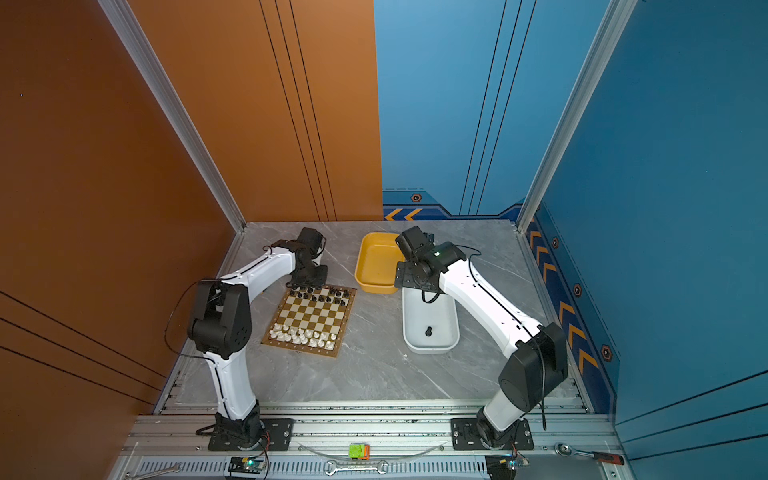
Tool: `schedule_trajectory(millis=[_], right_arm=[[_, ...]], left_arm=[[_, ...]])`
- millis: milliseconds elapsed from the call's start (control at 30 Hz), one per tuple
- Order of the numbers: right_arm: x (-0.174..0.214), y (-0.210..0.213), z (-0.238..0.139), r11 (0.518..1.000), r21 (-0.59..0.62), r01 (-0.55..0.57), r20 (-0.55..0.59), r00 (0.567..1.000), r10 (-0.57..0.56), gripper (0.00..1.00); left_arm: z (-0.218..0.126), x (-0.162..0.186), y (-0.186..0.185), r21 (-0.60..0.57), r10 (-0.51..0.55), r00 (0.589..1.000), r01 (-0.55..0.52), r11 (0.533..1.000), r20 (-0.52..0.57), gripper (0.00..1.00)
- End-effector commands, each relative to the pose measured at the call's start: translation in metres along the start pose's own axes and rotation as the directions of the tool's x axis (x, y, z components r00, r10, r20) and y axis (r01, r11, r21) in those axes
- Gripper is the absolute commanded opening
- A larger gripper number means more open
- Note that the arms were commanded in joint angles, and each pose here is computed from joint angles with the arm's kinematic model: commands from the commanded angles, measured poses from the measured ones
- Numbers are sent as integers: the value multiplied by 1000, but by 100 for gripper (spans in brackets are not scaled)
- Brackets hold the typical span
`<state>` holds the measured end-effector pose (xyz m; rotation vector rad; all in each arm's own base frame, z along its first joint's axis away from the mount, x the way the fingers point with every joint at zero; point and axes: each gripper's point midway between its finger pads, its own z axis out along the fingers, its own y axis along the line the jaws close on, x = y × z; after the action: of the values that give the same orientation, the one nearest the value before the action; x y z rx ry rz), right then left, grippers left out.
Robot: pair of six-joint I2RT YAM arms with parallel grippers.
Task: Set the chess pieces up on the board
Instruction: 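Lower the black queen onto the empty back-rank square beside the king's square, then hold the black queen down on its square with the left gripper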
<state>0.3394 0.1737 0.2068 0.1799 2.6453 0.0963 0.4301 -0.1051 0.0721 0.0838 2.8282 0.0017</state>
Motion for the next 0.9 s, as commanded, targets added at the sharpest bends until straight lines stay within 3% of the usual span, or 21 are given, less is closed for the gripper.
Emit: schedule_trajectory(millis=[0, 867], right_arm=[[0, -3, 2, 1000, 25, -9, 8, 1000, 8, 100], [1, -3, 8, 999, 34, -7, -4, 1000, 7, 100]], left_arm=[[10, 9, 0, 0, 21, 999, -21, 1000, -34, 6], [17, 16, -1, 0, 34, 998, -34, 999, -59, 10]])
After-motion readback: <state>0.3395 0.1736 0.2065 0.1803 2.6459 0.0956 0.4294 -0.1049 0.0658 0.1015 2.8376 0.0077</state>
